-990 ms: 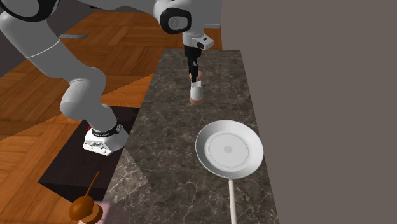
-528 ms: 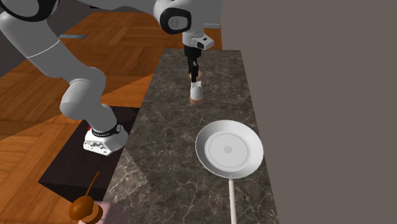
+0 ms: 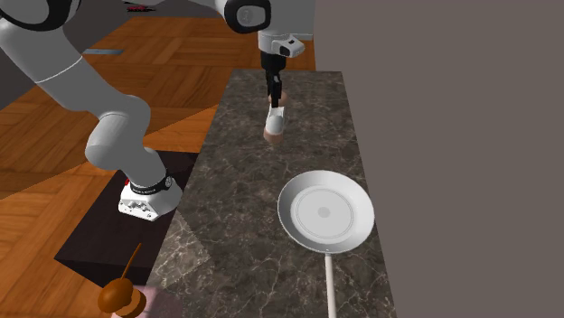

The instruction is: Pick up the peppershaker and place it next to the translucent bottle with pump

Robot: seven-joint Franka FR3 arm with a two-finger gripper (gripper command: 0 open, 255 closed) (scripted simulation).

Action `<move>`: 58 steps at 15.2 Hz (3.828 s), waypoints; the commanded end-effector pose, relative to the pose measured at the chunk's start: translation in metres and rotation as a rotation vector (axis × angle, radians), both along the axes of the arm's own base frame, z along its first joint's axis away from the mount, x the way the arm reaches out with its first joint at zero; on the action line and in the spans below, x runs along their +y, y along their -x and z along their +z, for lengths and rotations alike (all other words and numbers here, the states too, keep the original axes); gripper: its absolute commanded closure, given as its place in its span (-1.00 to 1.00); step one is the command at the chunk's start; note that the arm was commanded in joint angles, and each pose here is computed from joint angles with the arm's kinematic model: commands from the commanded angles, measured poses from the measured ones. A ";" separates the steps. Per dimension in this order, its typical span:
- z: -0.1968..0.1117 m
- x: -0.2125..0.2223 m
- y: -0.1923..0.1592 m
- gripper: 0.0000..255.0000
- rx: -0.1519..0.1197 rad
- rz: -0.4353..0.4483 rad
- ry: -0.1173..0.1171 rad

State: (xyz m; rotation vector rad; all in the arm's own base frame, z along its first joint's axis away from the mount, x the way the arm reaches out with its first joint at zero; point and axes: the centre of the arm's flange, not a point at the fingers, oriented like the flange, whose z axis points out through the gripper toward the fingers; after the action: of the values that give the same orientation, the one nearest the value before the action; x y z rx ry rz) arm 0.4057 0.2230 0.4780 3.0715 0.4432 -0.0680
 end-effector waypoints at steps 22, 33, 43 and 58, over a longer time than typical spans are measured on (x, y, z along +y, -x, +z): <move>0.121 -0.001 0.000 1.00 0.000 0.000 0.000; 0.179 -0.001 0.000 1.00 0.000 0.000 0.000; 0.232 -0.001 0.000 1.00 0.000 0.000 0.000; 0.255 -0.132 0.015 1.00 0.000 0.000 0.000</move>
State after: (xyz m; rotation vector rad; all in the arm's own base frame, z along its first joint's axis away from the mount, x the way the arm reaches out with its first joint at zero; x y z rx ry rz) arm 0.3951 0.1054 0.7324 3.0710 0.4401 -0.0686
